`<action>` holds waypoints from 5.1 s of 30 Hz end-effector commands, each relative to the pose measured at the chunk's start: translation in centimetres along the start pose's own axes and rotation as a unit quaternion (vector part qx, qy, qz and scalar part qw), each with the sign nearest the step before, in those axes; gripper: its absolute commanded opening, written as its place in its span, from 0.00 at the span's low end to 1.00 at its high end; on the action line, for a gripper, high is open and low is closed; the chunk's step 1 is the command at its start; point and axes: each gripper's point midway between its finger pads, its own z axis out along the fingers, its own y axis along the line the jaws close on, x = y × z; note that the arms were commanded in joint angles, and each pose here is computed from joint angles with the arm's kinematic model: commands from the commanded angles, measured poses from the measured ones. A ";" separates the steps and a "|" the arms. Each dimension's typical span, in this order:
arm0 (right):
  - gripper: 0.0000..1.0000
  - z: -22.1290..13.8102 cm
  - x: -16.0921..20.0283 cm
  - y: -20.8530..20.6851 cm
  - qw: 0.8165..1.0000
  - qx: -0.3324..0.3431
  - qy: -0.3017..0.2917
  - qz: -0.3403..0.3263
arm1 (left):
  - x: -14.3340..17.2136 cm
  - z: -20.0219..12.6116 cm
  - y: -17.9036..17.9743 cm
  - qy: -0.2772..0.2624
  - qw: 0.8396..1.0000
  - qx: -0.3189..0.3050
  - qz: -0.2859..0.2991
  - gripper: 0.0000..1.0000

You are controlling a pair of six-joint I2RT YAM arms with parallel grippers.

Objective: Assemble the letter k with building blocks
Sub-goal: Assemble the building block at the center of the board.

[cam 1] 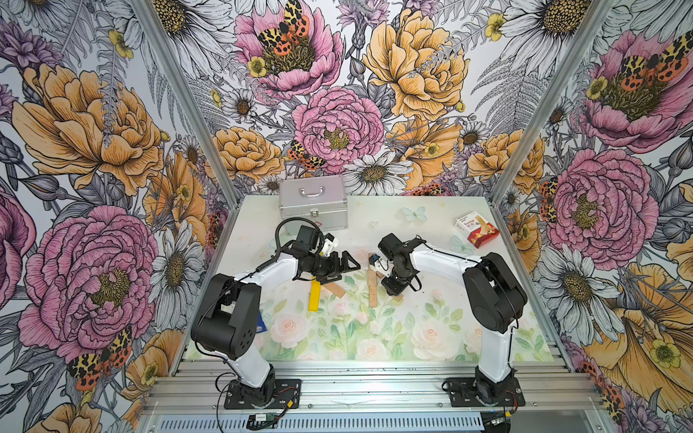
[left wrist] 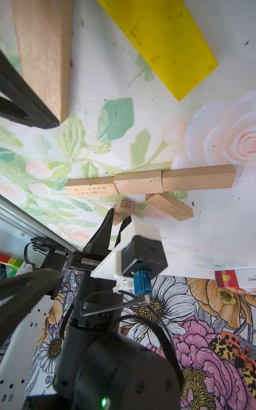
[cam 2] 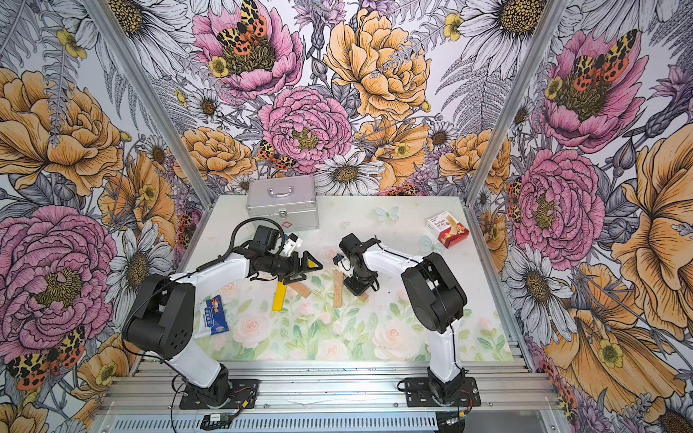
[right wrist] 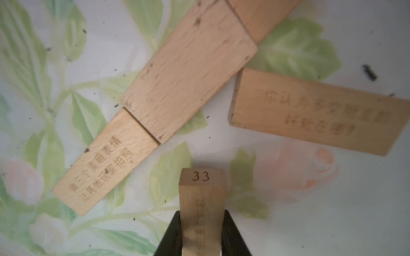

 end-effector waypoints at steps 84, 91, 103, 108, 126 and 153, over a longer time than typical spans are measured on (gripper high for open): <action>0.03 2.3 -2.1 -0.6 0.999 0.003 0.024 -0.029 | 0.3 -4.0 -0.8 -0.045 0.999 0.009 0.025 0.99; 0.03 2.2 -2.1 -0.8 0.999 0.002 0.023 -0.024 | 0.3 -3.9 -0.8 -0.044 0.999 0.009 0.024 0.99; 0.04 2.3 -1.9 -1.0 0.999 0.005 0.025 -0.020 | 0.4 -3.8 -0.7 -0.041 0.999 0.010 0.023 0.99; 0.04 2.3 -1.9 -1.2 0.999 0.006 0.025 -0.018 | 0.5 -3.9 -0.6 -0.041 0.999 0.009 0.021 0.99; 0.40 0.9 -2.6 -1.3 1.000 0.003 0.002 -0.011 | 0.8 -3.9 -0.7 -0.040 0.999 0.013 0.023 0.99; 0.27 -3.6 0.3 -2.9 0.995 0.014 -0.051 0.088 | 0.1 -3.6 -1.3 -0.036 0.999 0.016 0.026 0.99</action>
